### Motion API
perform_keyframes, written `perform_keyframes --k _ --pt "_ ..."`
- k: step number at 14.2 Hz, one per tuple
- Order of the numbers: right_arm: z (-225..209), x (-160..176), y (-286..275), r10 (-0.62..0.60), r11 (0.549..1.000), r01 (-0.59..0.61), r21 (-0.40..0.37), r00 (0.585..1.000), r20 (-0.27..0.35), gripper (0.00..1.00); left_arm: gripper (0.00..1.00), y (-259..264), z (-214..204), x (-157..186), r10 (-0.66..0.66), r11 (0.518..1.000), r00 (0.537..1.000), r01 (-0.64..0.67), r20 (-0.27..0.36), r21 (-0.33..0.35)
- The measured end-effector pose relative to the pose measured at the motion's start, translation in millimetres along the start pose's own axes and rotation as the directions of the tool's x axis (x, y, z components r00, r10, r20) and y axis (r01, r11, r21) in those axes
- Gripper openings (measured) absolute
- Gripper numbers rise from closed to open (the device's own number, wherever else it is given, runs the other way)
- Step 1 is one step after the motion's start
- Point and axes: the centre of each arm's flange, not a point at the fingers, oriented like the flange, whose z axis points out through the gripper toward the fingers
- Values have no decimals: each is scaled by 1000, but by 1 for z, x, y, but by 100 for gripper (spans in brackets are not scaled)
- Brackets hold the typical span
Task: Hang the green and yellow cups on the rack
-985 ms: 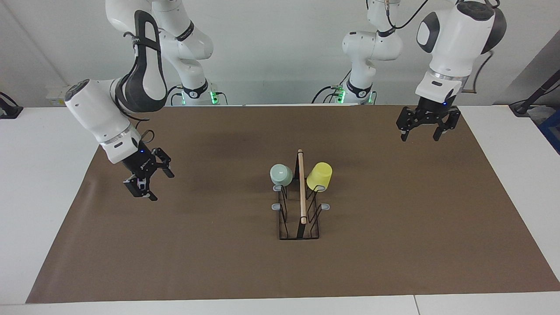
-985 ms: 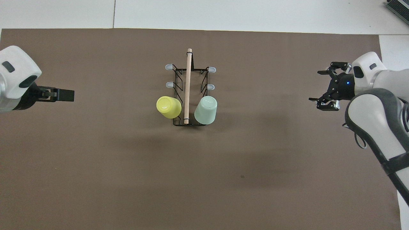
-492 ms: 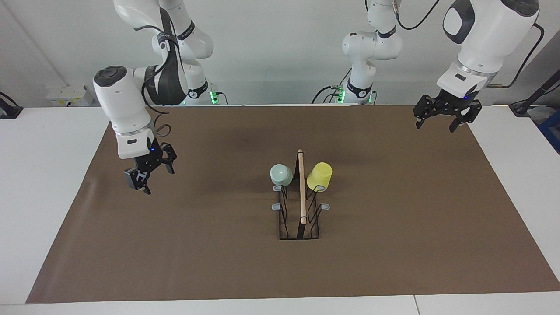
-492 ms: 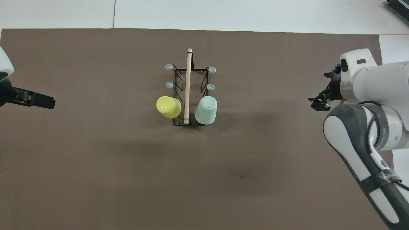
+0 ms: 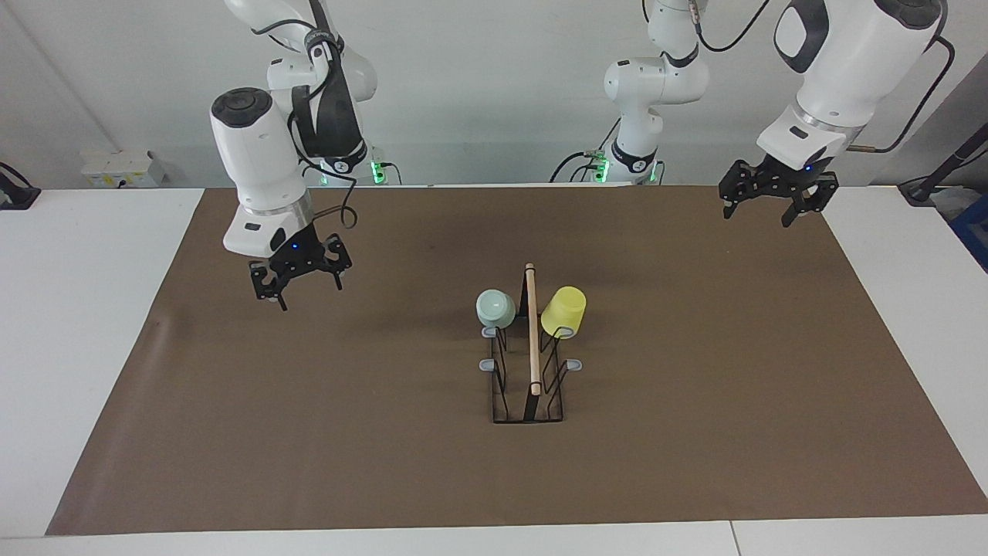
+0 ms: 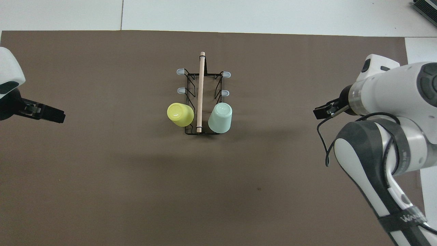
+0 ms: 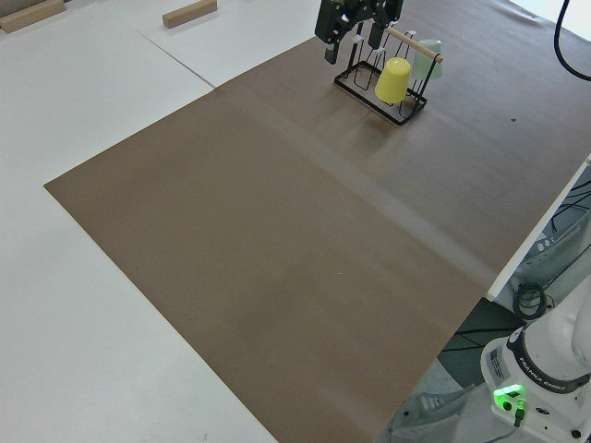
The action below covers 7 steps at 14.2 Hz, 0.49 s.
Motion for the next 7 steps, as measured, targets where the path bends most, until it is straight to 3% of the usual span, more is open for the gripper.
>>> perform_keyframes --k 7 --pt "-90 -46 73 230 972 -235 4 957 179 100 100 0 3 -5 -9 1000 999 9 40 1"
